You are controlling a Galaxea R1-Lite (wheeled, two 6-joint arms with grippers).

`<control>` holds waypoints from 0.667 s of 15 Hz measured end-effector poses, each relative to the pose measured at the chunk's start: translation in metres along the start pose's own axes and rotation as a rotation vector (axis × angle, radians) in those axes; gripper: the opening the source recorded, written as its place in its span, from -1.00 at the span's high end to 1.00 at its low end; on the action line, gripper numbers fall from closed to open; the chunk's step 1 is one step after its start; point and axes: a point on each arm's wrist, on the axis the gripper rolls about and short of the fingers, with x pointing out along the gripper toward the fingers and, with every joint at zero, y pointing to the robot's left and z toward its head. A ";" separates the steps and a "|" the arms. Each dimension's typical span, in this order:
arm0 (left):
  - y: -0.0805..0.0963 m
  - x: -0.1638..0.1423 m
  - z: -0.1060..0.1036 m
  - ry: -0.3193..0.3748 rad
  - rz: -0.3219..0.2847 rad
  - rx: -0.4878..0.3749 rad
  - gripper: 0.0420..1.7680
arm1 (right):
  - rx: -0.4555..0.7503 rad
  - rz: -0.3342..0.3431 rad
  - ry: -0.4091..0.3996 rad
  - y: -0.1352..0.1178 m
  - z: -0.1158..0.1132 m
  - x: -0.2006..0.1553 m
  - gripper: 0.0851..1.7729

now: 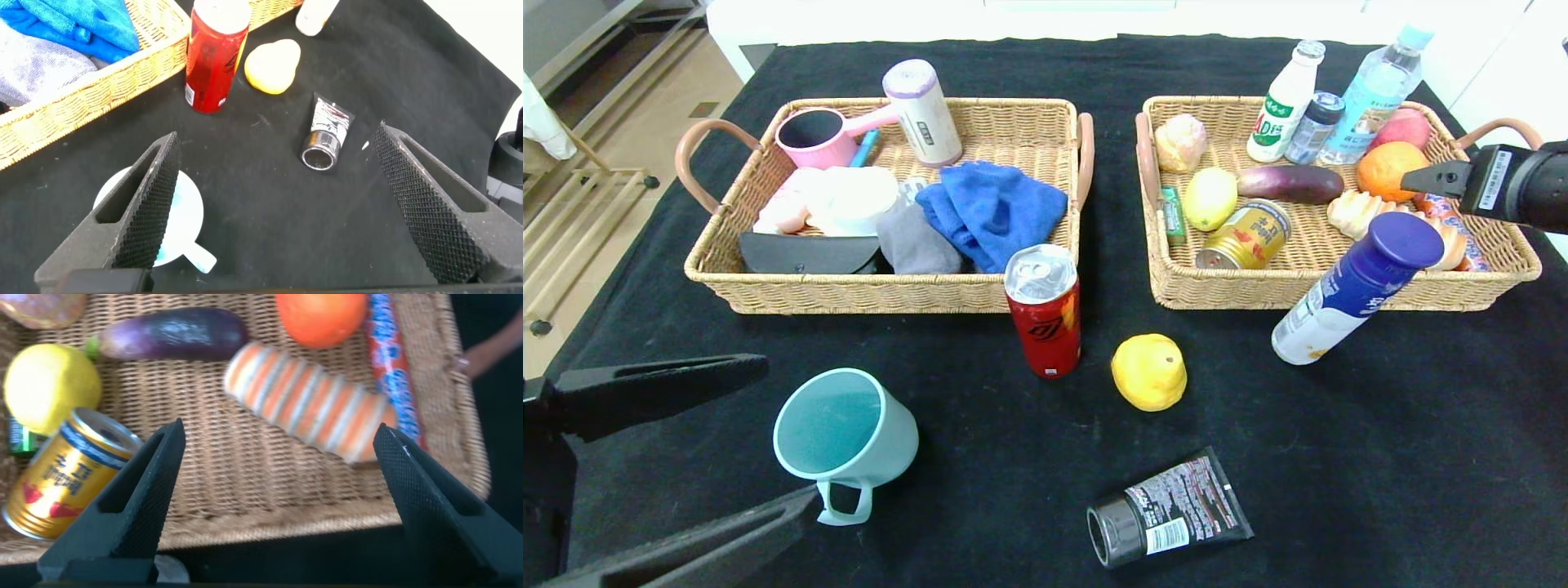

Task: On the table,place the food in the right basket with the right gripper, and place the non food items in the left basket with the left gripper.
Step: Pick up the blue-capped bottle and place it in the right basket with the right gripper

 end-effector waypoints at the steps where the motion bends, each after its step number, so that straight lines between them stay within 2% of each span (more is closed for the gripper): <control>1: 0.000 0.000 0.000 0.001 0.000 0.000 -0.94 | -0.001 -0.011 0.001 -0.004 -0.002 -0.005 -0.90; 5: 0.000 0.000 -0.001 0.003 -0.002 0.000 -0.94 | -0.007 -0.036 0.014 -0.015 -0.012 -0.028 -0.91; 10: 0.000 0.000 -0.001 0.003 -0.002 0.000 -0.94 | -0.019 0.007 0.068 -0.021 -0.044 -0.065 -0.91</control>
